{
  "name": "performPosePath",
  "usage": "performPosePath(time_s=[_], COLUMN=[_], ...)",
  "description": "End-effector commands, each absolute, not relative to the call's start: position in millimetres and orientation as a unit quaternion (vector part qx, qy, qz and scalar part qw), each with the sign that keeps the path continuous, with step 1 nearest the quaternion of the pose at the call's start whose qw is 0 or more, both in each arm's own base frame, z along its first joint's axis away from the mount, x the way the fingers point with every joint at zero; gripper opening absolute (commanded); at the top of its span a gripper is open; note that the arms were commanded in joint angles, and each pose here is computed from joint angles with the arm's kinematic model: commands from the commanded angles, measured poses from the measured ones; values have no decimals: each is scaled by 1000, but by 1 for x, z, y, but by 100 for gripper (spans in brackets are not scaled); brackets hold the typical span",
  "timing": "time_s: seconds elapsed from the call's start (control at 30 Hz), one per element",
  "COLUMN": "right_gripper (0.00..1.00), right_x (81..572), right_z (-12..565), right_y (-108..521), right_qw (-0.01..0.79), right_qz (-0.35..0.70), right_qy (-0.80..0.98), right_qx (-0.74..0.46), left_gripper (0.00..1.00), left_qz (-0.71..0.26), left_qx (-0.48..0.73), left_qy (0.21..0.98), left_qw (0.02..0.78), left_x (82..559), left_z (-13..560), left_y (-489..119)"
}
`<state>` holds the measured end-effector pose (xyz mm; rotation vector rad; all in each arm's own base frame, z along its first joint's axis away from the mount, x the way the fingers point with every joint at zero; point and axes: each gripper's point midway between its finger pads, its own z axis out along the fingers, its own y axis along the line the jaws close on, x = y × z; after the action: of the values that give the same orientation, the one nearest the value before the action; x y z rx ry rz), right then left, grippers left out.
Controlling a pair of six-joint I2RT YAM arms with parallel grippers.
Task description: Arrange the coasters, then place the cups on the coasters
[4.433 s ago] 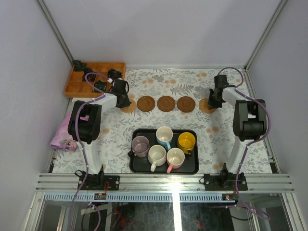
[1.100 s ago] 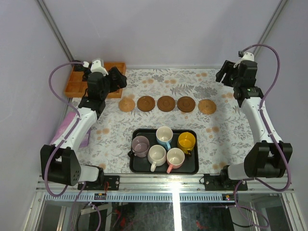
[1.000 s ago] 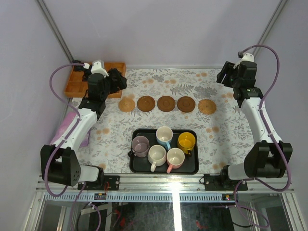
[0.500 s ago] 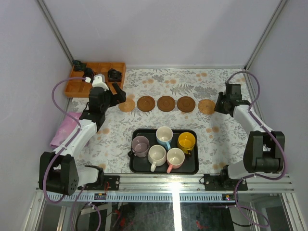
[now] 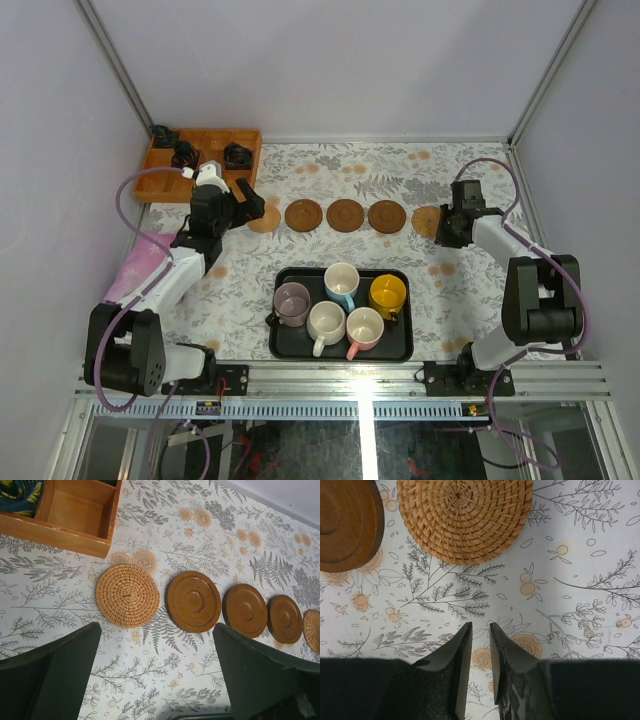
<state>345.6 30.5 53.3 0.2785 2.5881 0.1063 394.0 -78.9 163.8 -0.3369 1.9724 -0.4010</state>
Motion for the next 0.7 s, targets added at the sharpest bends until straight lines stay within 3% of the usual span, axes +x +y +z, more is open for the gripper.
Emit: performPosePath(time_s=[0.0,0.67], right_gripper=[28,29], right_x=[353,361], right_z=[58,36], right_y=[32,26], right_qw=[269,259], right_qz=[33,15], right_qy=[957,959], right_qx=[105,112], left_gripper=[94,94], left_qz=[-183,-166], left_qx=[-147,-160], left_qy=[807,819], left_qw=[541,526], left_x=[403,395], left_z=[172,164], left_y=[-80,-73])
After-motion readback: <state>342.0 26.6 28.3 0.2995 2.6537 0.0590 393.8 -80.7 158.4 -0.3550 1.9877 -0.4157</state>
